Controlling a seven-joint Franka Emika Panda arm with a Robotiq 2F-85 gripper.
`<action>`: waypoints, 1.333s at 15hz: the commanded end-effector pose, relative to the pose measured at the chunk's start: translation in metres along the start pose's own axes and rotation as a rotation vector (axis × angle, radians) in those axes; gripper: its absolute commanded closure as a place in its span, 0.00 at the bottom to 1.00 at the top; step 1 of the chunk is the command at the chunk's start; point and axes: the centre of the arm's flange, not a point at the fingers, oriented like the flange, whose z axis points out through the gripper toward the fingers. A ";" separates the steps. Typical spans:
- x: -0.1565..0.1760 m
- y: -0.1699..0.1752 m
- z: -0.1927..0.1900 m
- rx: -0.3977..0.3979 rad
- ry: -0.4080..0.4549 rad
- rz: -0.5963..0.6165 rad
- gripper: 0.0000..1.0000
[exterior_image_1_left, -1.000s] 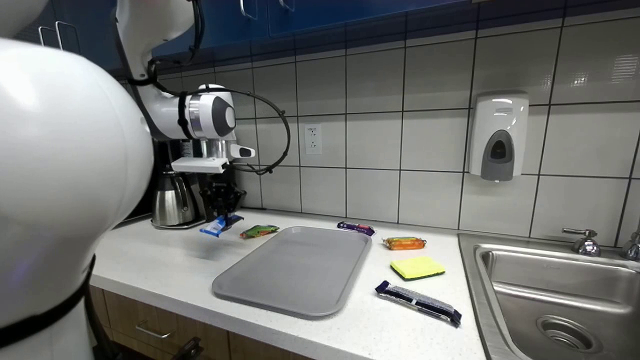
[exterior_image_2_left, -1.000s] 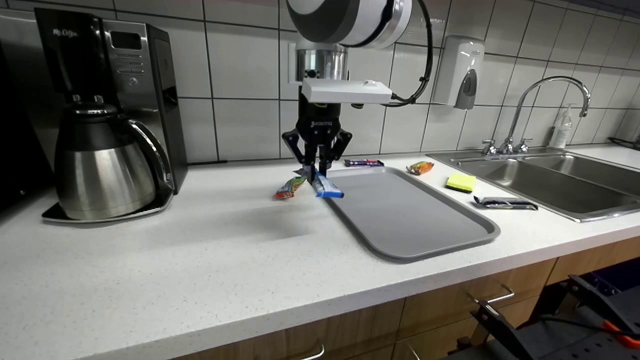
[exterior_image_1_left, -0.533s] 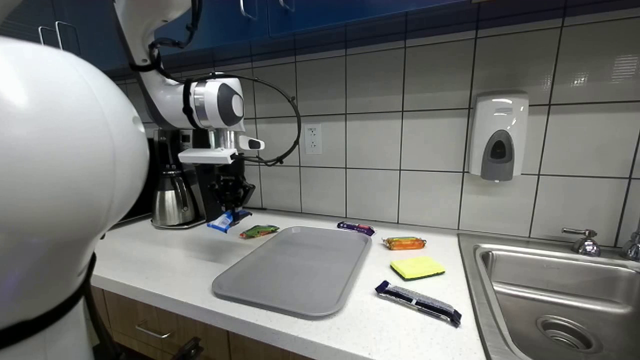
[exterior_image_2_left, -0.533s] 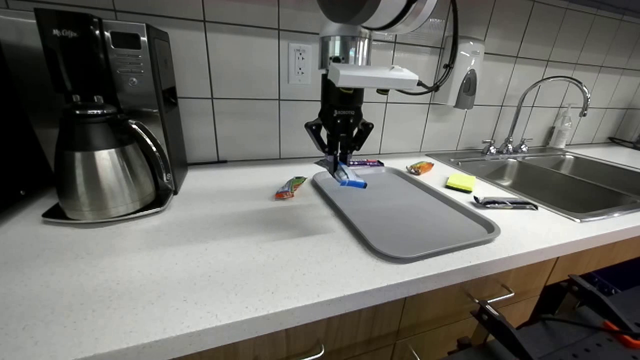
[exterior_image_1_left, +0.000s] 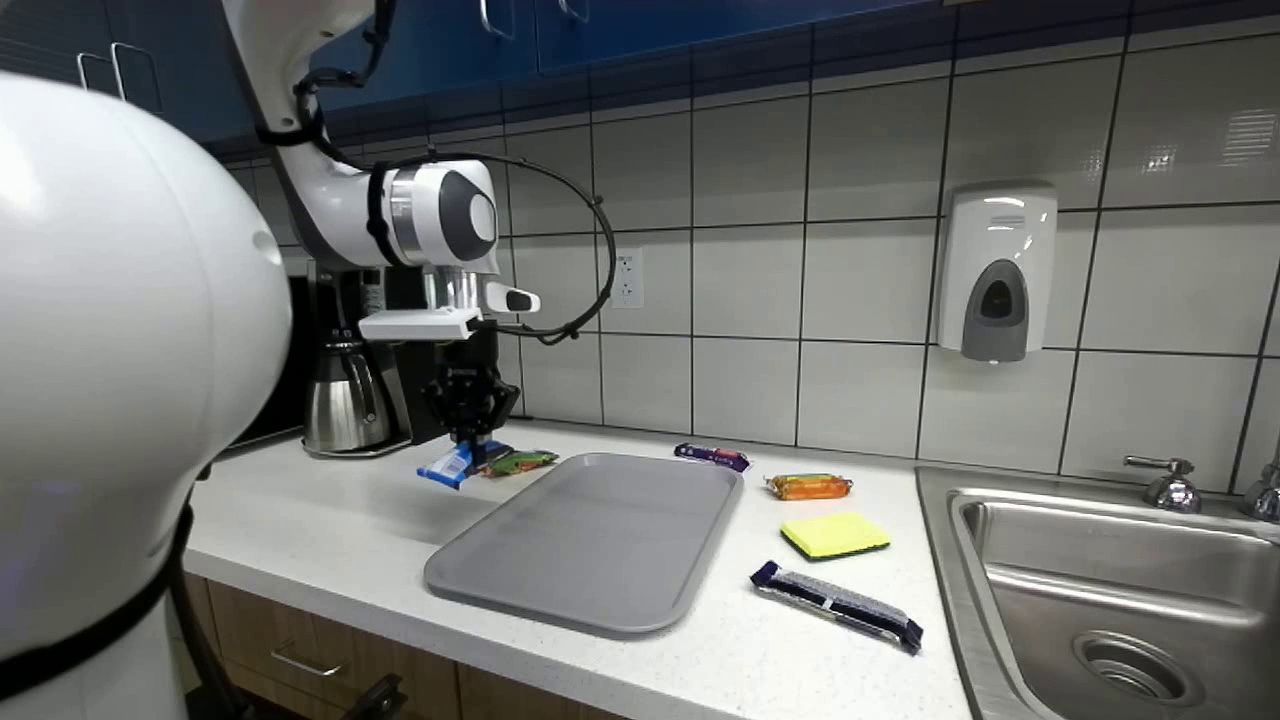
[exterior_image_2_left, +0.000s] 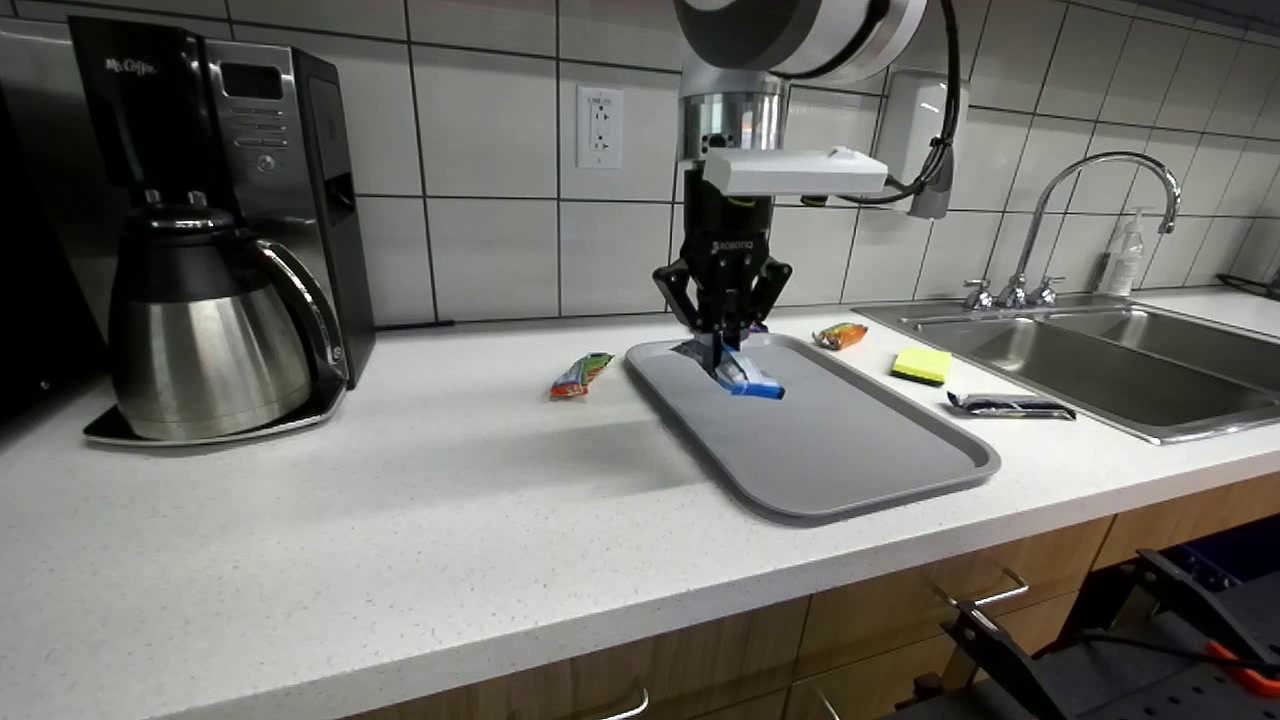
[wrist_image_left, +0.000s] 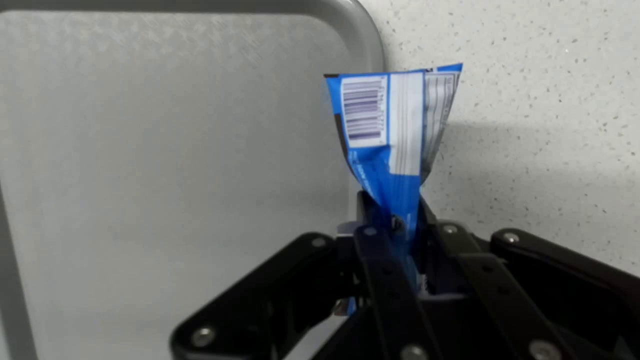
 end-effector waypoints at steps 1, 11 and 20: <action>-0.019 0.020 0.009 -0.031 -0.019 0.002 0.96; -0.023 0.053 0.043 -0.081 -0.039 0.036 0.96; -0.020 0.057 0.071 -0.105 -0.042 0.047 0.58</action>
